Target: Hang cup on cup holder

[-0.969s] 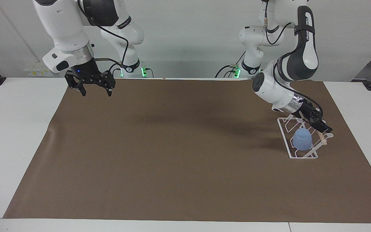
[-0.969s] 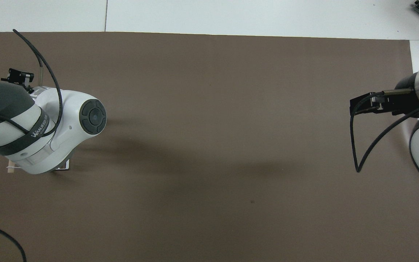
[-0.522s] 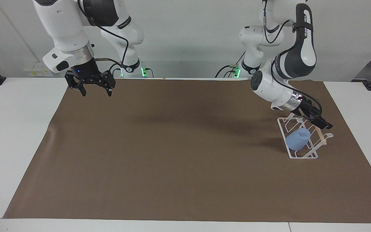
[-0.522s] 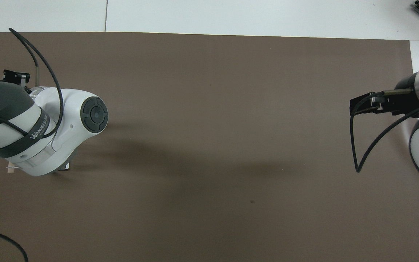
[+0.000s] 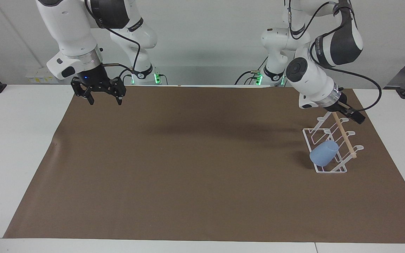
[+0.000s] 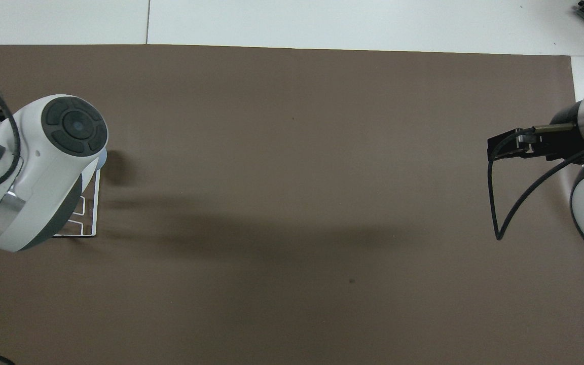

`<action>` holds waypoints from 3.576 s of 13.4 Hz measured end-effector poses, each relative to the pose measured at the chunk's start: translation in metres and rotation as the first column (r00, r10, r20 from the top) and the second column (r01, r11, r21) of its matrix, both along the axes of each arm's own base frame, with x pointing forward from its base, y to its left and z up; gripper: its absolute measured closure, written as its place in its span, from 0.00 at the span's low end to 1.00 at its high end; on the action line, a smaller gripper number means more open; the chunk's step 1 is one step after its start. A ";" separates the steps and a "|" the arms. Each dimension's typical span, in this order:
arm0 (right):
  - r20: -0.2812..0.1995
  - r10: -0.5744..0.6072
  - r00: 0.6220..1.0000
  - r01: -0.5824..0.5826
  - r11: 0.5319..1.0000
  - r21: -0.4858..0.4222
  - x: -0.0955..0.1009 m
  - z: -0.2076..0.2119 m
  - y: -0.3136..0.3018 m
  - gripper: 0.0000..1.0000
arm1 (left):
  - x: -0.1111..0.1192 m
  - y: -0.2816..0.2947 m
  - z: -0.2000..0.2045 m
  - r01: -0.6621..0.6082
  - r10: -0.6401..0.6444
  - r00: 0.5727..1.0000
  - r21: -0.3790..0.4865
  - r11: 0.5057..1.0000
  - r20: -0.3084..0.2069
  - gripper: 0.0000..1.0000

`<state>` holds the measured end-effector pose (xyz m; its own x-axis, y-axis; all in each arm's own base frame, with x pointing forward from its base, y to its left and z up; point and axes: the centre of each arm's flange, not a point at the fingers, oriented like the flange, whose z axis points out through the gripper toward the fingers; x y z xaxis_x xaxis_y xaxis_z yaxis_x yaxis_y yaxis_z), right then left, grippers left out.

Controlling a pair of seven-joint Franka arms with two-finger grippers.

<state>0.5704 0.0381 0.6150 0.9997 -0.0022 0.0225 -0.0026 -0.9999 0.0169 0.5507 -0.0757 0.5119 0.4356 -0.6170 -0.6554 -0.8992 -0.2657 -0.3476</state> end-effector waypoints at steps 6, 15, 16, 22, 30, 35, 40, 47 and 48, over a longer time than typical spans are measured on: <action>0.000 0.000 1.000 0.000 1.000 0.000 0.000 0.000 0.000 0.00 | -0.036 0.029 0.042 -0.286 0.313 0.950 -0.343 0.895 0.025 0.00; 0.000 0.000 1.000 0.000 1.000 0.000 0.000 0.000 0.000 0.00 | -0.029 0.039 0.070 -0.448 0.583 0.811 -0.592 0.670 0.046 0.00; 0.000 0.000 1.000 0.000 1.000 0.000 0.000 0.000 0.000 0.00 | -0.029 0.038 0.070 -0.445 0.583 0.811 -0.595 0.669 0.050 0.00; 0.000 0.000 1.000 0.000 1.000 0.000 0.000 0.000 0.000 0.00 | -0.030 0.040 0.068 -0.463 0.596 0.802 -0.588 0.663 0.040 0.00; 0.000 0.000 1.000 0.000 1.000 0.000 0.000 0.000 0.000 0.00 | -0.013 0.054 0.104 -0.516 0.715 0.699 -0.684 0.516 0.011 0.00; 0.000 0.000 1.000 0.000 1.000 0.000 0.000 0.000 0.000 0.00 | -0.004 0.052 0.122 -0.566 0.758 0.651 -0.690 0.452 -0.038 0.00; 0.000 0.000 1.000 0.000 1.000 0.000 0.000 0.000 0.000 0.00 | -0.005 0.086 0.133 -0.609 0.799 0.584 -0.728 0.315 -0.144 0.00; 0.000 0.000 1.000 0.000 1.000 0.000 0.000 0.000 0.000 0.00 | -0.013 0.089 0.141 -0.616 0.800 0.581 -0.724 0.309 -0.152 0.00; 0.000 0.000 1.000 0.000 1.000 0.000 0.000 0.000 0.000 0.00 | -0.013 0.090 0.141 -0.618 0.801 0.580 -0.720 0.315 -0.148 0.00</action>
